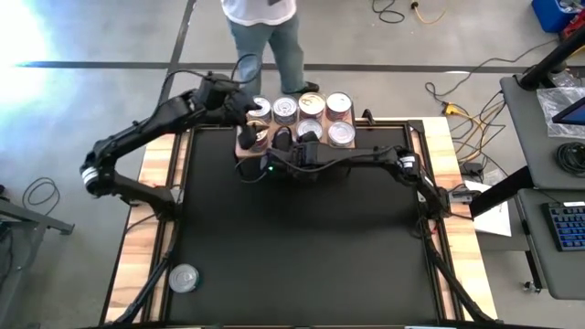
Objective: Stack canned seafood by type on shelf
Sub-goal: Put the green-blue tuna can on the shelf
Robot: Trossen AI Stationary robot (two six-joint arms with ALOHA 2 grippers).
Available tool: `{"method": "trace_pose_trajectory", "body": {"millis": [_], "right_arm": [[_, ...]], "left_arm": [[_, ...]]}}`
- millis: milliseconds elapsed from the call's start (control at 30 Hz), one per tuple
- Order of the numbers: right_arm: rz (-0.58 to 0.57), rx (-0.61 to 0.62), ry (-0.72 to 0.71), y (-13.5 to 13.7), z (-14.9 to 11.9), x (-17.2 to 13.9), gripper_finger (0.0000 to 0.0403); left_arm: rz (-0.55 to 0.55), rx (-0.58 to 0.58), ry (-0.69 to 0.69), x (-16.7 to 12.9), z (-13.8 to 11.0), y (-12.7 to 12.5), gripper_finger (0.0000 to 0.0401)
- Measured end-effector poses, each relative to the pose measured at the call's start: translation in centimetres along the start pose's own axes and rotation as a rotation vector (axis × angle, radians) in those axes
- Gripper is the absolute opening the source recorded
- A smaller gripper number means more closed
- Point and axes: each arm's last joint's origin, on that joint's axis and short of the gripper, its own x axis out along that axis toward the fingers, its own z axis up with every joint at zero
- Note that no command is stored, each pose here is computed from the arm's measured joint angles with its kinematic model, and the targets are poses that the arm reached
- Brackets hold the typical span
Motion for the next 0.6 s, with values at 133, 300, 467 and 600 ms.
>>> {"method": "trace_pose_trajectory", "body": {"millis": [133, 300, 467, 600], "right_arm": [[0.017, -0.019, 0.023, -0.3, 0.2, 0.4, 0.0400], [0.031, -0.027, 0.033, -0.3, 0.3, 1.0, 0.0400], [0.071, -0.004, 0.057, -0.2, 0.3, 2.0, 0.0400], [0.069, -0.002, 0.062, -0.3, 0.4, 2.3, 0.0400]], "left_arm": [[0.037, -0.039, 0.019, 1.9, -0.7, 2.1, 0.0292], [0.025, -0.024, -0.022, 2.9, -0.4, 3.7, 0.0258], [-0.112, 0.098, 0.036, 4.1, -0.3, 3.9, 0.0196], [-0.203, 0.090, 0.118, 6.1, -0.2, 4.3, 0.0112]]}}
